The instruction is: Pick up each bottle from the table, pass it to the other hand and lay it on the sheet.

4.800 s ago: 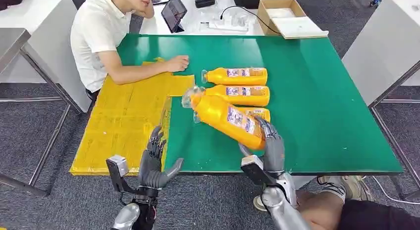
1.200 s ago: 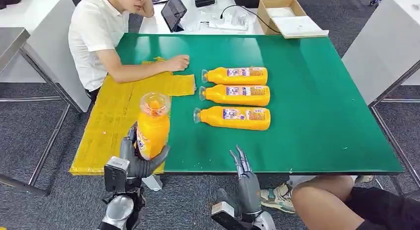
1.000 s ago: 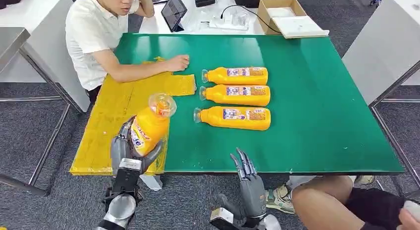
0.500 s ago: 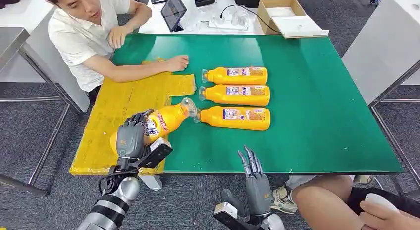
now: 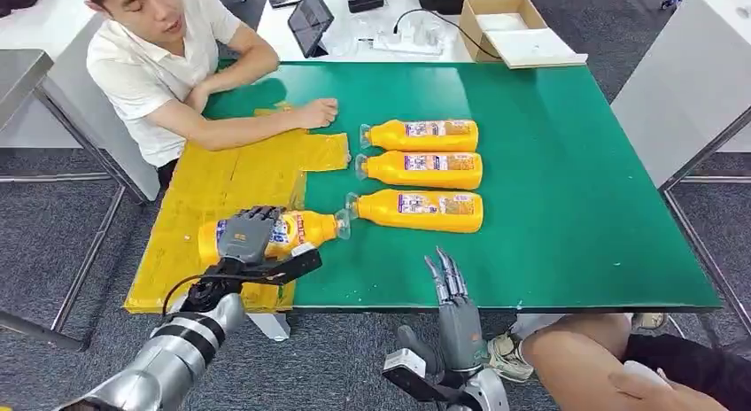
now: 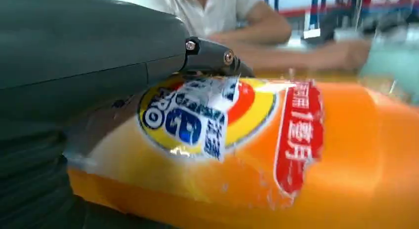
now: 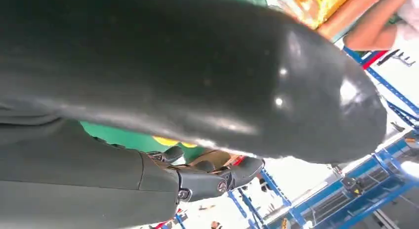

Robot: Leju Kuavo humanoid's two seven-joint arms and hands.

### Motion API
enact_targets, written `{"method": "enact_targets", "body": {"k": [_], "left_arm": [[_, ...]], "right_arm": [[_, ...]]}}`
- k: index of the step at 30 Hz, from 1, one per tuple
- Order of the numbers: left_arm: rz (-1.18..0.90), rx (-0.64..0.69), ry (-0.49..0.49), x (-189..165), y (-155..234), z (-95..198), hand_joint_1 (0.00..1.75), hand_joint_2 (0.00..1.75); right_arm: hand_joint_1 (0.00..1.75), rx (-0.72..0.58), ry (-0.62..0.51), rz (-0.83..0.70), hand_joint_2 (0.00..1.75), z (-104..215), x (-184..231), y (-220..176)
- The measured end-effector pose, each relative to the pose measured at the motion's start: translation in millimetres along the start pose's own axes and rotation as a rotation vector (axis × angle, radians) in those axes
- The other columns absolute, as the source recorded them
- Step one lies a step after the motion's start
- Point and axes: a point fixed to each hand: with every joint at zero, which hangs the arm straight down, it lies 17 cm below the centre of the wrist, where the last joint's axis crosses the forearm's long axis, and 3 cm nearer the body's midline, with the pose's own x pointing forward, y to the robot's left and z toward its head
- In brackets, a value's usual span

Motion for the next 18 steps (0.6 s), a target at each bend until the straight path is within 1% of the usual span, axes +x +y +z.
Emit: {"method": "enact_targets", "body": {"k": [1,9,18], "left_arm": [[-0.008,-0.017,0.001,-1,-2,-2,0.00,1.75],[-0.029,-0.169,0.036,-17,-14,-14,0.00,1.75],[-0.026,-0.179,0.044,-20,-16,-15,0.00,1.75]], "right_arm": [[0.00,0.000,-0.002,-0.004,0.00,0,1,0],[0.00,-0.009,-0.016,-0.040,0.00,-6,1,0],[0.00,-0.008,-0.017,-0.042,0.00,-7,1,0]]}}
